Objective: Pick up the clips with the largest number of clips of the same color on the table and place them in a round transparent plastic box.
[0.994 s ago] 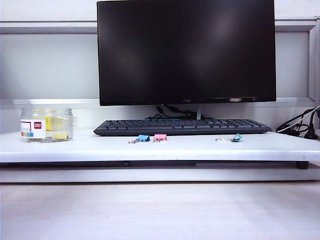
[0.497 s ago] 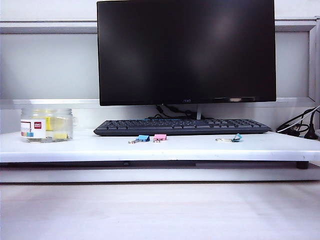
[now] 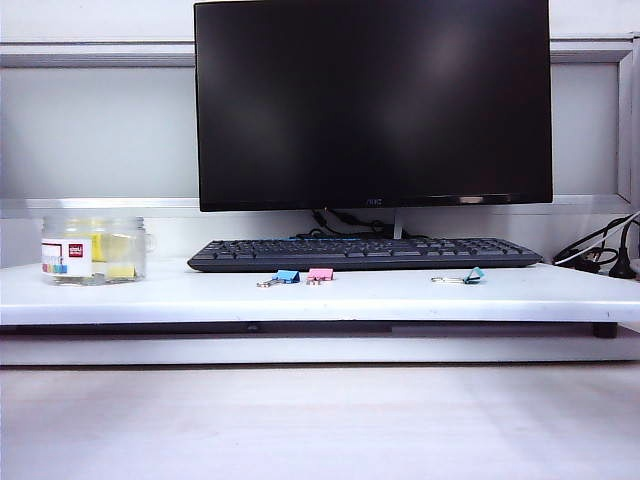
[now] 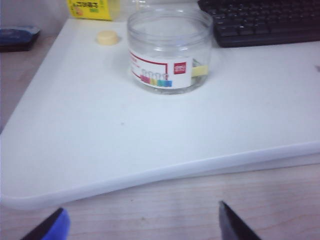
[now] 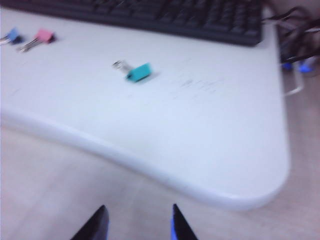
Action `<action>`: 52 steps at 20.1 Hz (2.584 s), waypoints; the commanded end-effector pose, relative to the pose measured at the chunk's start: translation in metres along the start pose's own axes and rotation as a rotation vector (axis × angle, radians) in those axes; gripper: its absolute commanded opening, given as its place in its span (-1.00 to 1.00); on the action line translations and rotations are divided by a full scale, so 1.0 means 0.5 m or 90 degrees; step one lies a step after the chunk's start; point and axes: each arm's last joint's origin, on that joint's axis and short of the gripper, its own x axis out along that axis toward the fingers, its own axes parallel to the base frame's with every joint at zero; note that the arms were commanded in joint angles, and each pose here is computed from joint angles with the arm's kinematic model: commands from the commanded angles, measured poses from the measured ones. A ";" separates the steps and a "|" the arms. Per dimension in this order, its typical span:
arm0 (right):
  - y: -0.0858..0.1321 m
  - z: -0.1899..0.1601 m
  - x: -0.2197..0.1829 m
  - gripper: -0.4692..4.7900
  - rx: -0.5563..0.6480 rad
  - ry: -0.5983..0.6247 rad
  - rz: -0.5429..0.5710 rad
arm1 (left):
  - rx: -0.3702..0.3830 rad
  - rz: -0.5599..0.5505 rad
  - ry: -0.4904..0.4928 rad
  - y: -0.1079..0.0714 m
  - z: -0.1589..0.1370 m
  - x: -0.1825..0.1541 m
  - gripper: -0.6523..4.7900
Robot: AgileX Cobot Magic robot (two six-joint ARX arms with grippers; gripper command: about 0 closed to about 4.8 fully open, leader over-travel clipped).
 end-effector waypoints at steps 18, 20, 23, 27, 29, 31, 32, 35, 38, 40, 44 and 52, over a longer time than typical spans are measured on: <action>-0.004 0.047 -0.012 -0.28 0.035 -0.164 -0.019 | -0.009 -0.021 -0.020 -0.002 0.003 0.001 0.70; -0.002 0.030 -0.009 -0.28 0.030 -0.108 -0.004 | -0.009 -0.021 -0.020 -0.002 0.003 0.001 0.70; -0.001 0.010 -0.007 -0.27 0.018 -0.042 0.000 | -0.009 -0.021 -0.017 -0.002 0.002 0.001 0.70; -0.002 0.033 -0.010 -0.28 0.023 -0.117 -0.004 | -0.009 -0.022 -0.017 -0.002 0.002 0.001 0.70; -0.002 0.030 -0.009 -0.28 0.024 -0.107 -0.003 | -0.009 -0.021 -0.017 -0.002 0.002 0.001 0.70; -0.001 0.016 -0.007 -0.28 0.025 -0.060 0.000 | -0.008 -0.023 -0.017 -0.002 0.002 0.001 0.70; 0.000 0.006 -0.006 -0.28 0.026 -0.028 0.001 | -0.008 -0.027 -0.017 -0.002 0.002 0.001 0.69; 0.000 -0.008 -0.006 -0.28 0.027 0.018 -0.002 | -0.008 -0.027 -0.016 -0.003 0.001 0.001 0.48; 0.000 -0.007 -0.006 -0.29 0.027 0.015 -0.003 | -0.009 -0.028 -0.016 -0.003 0.001 0.001 0.46; 0.000 -0.007 -0.006 -0.46 0.027 0.016 -0.002 | -0.009 -0.028 -0.014 -0.003 0.001 0.001 0.46; 0.000 -0.007 -0.006 -0.46 0.027 0.015 -0.001 | -0.008 -0.028 -0.003 -0.003 -0.002 0.001 0.46; 0.000 -0.007 -0.006 -0.46 0.027 0.015 0.000 | -0.010 -0.027 0.002 -0.003 -0.004 0.001 0.46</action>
